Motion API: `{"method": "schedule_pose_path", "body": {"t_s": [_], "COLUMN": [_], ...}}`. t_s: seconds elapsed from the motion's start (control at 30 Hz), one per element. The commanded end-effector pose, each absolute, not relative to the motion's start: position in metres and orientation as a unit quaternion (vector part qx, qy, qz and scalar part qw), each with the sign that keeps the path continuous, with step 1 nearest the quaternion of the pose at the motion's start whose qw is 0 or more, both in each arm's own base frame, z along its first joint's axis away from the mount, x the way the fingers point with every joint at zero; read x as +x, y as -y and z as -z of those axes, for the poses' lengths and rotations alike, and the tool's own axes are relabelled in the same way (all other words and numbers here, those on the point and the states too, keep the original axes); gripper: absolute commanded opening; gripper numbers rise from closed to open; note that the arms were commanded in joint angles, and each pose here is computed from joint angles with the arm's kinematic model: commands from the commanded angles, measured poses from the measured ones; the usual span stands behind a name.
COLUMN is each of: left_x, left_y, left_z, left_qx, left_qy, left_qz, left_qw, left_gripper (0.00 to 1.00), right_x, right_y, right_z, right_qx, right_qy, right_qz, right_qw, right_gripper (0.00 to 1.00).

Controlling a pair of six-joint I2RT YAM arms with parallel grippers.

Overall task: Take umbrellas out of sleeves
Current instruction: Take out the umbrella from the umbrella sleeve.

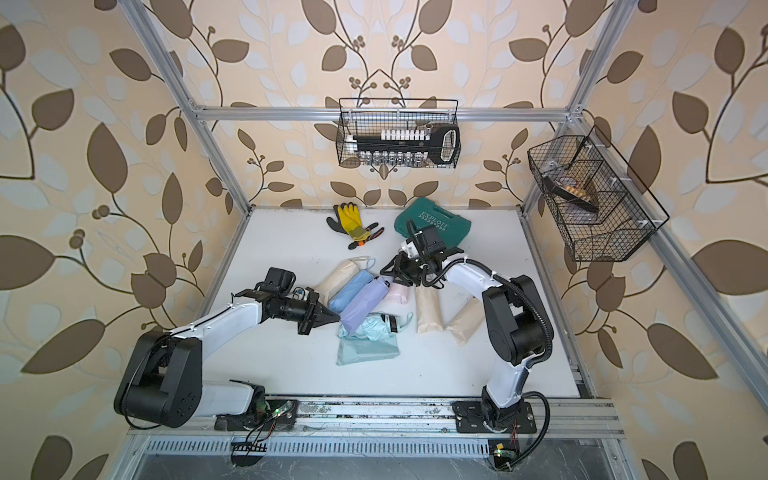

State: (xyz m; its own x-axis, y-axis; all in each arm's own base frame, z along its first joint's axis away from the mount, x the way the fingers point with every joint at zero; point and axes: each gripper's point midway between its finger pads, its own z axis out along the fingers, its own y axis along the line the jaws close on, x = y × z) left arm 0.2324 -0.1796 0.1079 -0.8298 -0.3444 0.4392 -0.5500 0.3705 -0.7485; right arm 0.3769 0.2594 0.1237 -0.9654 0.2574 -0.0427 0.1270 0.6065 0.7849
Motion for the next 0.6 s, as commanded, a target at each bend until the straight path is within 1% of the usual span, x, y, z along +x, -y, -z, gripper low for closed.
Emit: {"method": "schedule_pose_path", "body": {"t_s": [0.0,0.2,0.3,0.57], "left_x": [0.228,0.224,0.223,0.222], "left_y": [0.172,0.155,0.14,0.079], "left_z": [-0.113,-0.108,-0.103,-0.099], "left_qx": [0.265,0.279,0.292,0.299], "left_qy": [0.83,0.842,0.853,0.911], "left_qz": [-0.482,-0.455,-0.428,-0.284], "left_qw": [0.093,0.077,0.065,0.023], "left_gripper": [0.0,0.0,0.0,0.0], "right_x": [0.382,0.387,0.387,0.392], "right_y": [-0.252,-0.239,-0.237,-0.219], "right_z": [-0.137,-0.14,-0.142,-0.145], "right_qx": [0.112,0.122,0.122,0.137], "right_qy": [-0.884,-0.88,-0.878,-0.876], "right_qz": [-0.444,-0.448,-0.452,-0.45], "right_qw": [0.092,0.097,0.096,0.109], "right_gripper": [0.18,0.18,0.18,0.18]}}
